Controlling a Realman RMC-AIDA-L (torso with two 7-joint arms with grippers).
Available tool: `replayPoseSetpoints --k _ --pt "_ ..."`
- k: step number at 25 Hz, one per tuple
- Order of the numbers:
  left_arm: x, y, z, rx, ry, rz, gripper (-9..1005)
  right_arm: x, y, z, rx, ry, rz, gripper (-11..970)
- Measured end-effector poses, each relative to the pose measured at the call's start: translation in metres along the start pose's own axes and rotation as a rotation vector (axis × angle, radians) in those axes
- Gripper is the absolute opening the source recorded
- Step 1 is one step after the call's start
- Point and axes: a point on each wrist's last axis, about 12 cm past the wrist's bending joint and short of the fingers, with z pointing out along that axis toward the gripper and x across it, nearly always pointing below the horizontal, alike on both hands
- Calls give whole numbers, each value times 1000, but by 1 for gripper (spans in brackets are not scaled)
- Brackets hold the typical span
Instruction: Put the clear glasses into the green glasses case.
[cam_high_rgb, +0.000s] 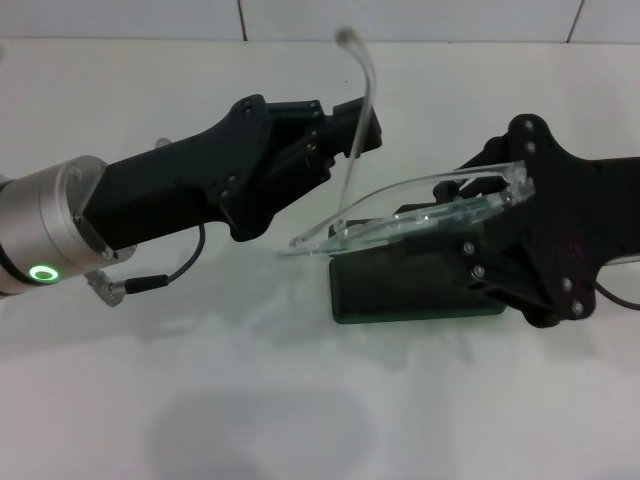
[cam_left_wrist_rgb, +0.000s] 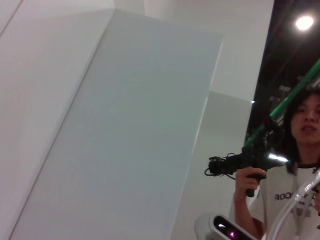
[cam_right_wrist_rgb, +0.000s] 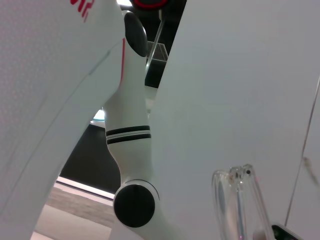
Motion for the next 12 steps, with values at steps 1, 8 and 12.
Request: replayPoseSetpoints --k 1,8,12 --pt "0 0 1 3 0 0 59 1 -1 0 2 0 3 53" --pt "1 -1 2 9 3 -4 60 5 -4 1 12 4 13 54" --pt "2 -1 2 9 2 -4 60 5 -4 1 13 5 14 54"
